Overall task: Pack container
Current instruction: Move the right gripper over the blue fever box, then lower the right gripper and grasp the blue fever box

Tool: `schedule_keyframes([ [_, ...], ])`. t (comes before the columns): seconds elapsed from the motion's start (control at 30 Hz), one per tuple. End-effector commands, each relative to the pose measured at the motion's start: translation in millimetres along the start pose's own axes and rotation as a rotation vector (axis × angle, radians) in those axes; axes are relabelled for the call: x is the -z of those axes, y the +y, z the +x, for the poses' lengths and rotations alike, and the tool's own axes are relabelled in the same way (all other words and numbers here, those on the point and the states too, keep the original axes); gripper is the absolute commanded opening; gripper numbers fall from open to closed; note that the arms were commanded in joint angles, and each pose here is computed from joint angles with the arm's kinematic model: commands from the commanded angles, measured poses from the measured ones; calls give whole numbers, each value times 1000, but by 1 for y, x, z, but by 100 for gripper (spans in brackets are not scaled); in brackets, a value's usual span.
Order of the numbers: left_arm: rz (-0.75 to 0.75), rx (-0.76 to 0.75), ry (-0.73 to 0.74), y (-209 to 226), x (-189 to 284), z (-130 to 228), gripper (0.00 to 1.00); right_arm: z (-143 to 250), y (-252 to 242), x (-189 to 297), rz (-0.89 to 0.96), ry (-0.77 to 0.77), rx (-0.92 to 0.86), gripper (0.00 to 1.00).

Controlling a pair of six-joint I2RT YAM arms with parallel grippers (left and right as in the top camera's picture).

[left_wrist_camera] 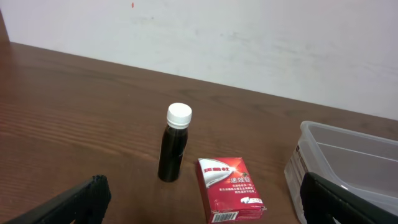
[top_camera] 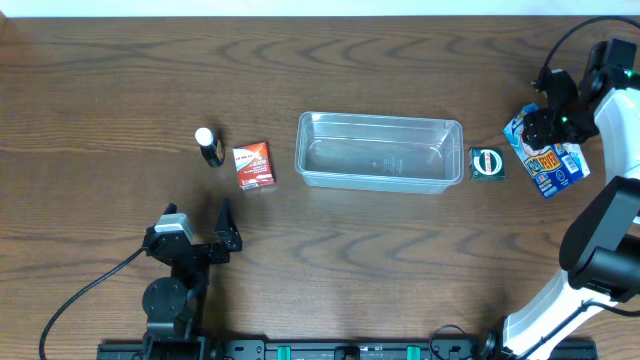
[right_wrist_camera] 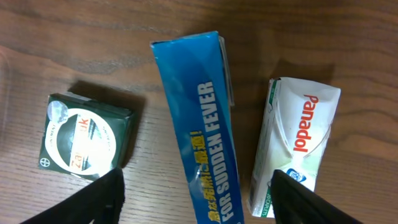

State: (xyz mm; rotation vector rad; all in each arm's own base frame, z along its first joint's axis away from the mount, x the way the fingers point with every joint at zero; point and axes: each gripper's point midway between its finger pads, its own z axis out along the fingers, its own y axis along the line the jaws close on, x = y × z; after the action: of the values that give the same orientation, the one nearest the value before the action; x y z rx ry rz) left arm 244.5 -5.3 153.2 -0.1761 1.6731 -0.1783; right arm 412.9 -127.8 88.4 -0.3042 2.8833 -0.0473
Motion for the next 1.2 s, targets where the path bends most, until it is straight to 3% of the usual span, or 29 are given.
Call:
schedule_keyframes([
  [0.0, -13, -10, 47, 4, -1, 17, 98, 1, -3, 0, -7, 3, 0, 71],
  [0.43, -13, -10, 47, 4, -1, 17, 98, 21, -9, -5, -26, 47, -41, 66],
  [1.17, -13, -11, 47, 4, -1, 17, 98, 18, -3, -13, -56, 17, -38, 54],
])
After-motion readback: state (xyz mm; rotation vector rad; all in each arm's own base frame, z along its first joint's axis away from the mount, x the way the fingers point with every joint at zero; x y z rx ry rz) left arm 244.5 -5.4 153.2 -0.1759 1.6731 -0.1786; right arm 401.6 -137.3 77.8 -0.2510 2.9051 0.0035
